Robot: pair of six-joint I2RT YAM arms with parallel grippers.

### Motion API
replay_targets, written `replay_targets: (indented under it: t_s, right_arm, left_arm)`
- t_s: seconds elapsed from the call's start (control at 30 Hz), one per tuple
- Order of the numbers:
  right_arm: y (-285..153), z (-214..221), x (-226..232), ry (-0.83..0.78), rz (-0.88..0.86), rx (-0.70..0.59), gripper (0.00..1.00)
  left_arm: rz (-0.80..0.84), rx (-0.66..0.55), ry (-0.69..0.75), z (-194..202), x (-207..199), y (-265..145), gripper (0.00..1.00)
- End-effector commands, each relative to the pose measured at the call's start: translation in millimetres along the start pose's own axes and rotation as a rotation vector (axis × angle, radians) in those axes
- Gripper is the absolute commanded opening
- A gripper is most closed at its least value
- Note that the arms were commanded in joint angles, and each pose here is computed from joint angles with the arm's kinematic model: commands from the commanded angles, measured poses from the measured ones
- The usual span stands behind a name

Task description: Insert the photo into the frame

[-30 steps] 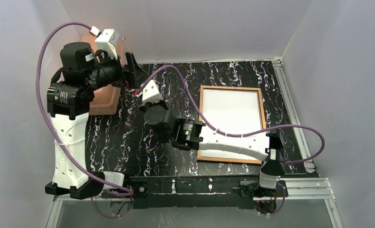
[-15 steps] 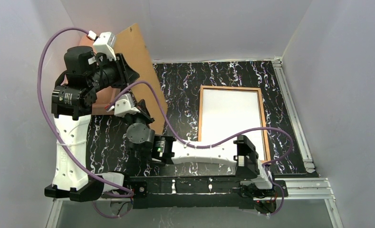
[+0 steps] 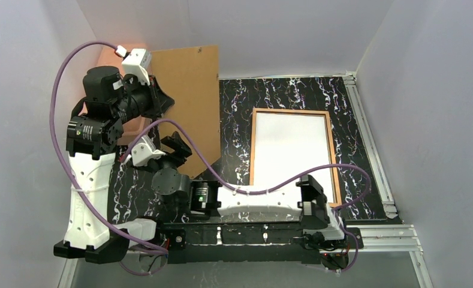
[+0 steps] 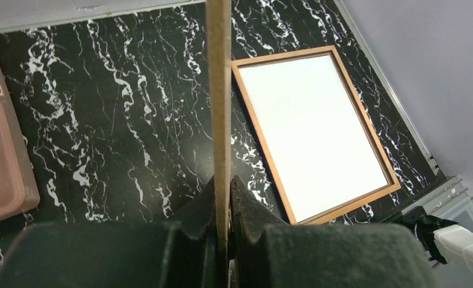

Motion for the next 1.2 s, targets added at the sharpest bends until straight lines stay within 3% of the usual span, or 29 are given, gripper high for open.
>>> replay_targets:
  t_s: [0.0,0.17,0.3,0.5,0.7,0.87,1.17]
  right_arm:
    - [-14.5,-12.4,-38.1,0.118,-0.143,-0.059,0.86]
    - [-20.4,15.8,-67.8,0.185,-0.363,-0.020,0.93]
    - [-5.7,55.5,-123.2,0.444,-0.607,-0.043,0.96]
    - [17.1,111.3,-204.9,0.641,-0.718,-0.061,0.95]
    - [16.4,115.9,-206.2,0.615,-0.836,-0.100,0.99]
    - [12.2,118.3,-214.4,0.566,-0.819,-0.159,0.99]
    - [44.2,147.6,-260.5,0.577,-0.784,-0.094,0.99]
  left_arm:
    - [0.142,-0.161,0.126,-20.3,-20.6,-18.7,0.00]
    - [0.223,-0.198,0.179,-24.5,-31.3,-27.6,0.00]
    - [0.307,-0.194,0.196,-24.3,-41.8,-35.0,0.00]
    - [0.404,-0.178,0.189,-21.3,-53.1,-42.9,0.00]
    - [0.354,-0.216,0.164,-23.9,-49.1,-41.6,0.00]
    - [0.372,-0.211,0.186,-21.0,-49.5,-42.8,0.00]
    - [0.447,-0.178,0.204,-13.0,-56.5,-51.7,0.00]
Point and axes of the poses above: each gripper's point midway between its finger pads, its own y axis out along the fingers, its own x axis along the line the jaws close on, z = x × y, the point moved 8 cm from there along -y, back along the fingers, and after that the axes turned 13 degrees about -y, right-handed, at the moved point
